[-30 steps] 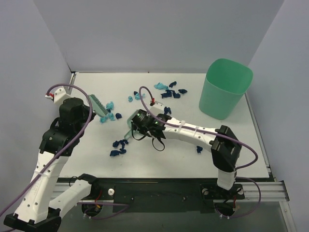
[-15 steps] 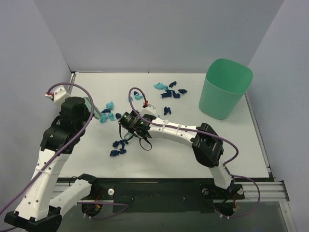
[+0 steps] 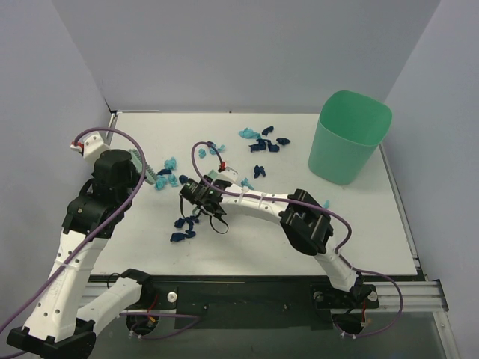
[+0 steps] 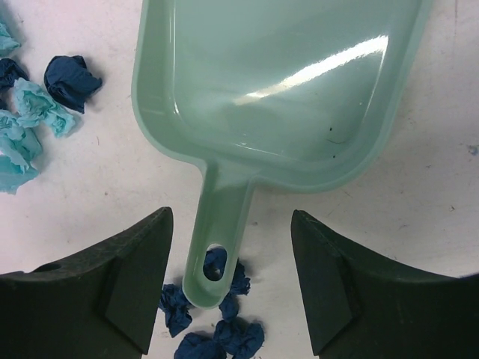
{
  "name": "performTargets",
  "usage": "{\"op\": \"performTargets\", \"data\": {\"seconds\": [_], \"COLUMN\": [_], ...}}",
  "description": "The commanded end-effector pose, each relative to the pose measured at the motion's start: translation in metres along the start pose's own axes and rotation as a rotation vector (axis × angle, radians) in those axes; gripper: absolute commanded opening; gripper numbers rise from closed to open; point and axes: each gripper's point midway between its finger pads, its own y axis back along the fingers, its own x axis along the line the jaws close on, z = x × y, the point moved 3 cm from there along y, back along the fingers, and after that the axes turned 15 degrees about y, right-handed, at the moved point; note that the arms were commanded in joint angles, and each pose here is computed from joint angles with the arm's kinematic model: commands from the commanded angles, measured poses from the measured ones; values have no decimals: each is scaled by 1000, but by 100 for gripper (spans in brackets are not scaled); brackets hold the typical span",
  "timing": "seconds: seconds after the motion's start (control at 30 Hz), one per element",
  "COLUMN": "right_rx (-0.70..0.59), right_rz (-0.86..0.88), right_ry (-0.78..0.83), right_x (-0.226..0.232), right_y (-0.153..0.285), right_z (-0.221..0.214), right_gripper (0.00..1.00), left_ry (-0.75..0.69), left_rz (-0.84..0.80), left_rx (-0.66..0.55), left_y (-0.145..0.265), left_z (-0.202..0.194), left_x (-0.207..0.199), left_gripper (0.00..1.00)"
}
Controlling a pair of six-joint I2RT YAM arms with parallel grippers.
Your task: Sweep away the paper scraps from the table
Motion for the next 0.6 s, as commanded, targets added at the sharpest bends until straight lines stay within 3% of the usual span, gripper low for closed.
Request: {"op": "performTargets", "data": {"seconds": [0.0, 0.57], "right_rx": [-49, 17], "right_rz": [-29, -22], "right_ry": [-3, 74], "right_x": [-1, 7], "right_y": [4, -5], "right_z": [10, -18], "right_gripper": [59, 53], "left_ry": [29, 23], "left_rz": [-59, -43], "left_rx": [-47, -49], "left_y": [5, 0], "left_z": [17, 14], "left_x": [-14, -14], "left_gripper": [0, 0]}}
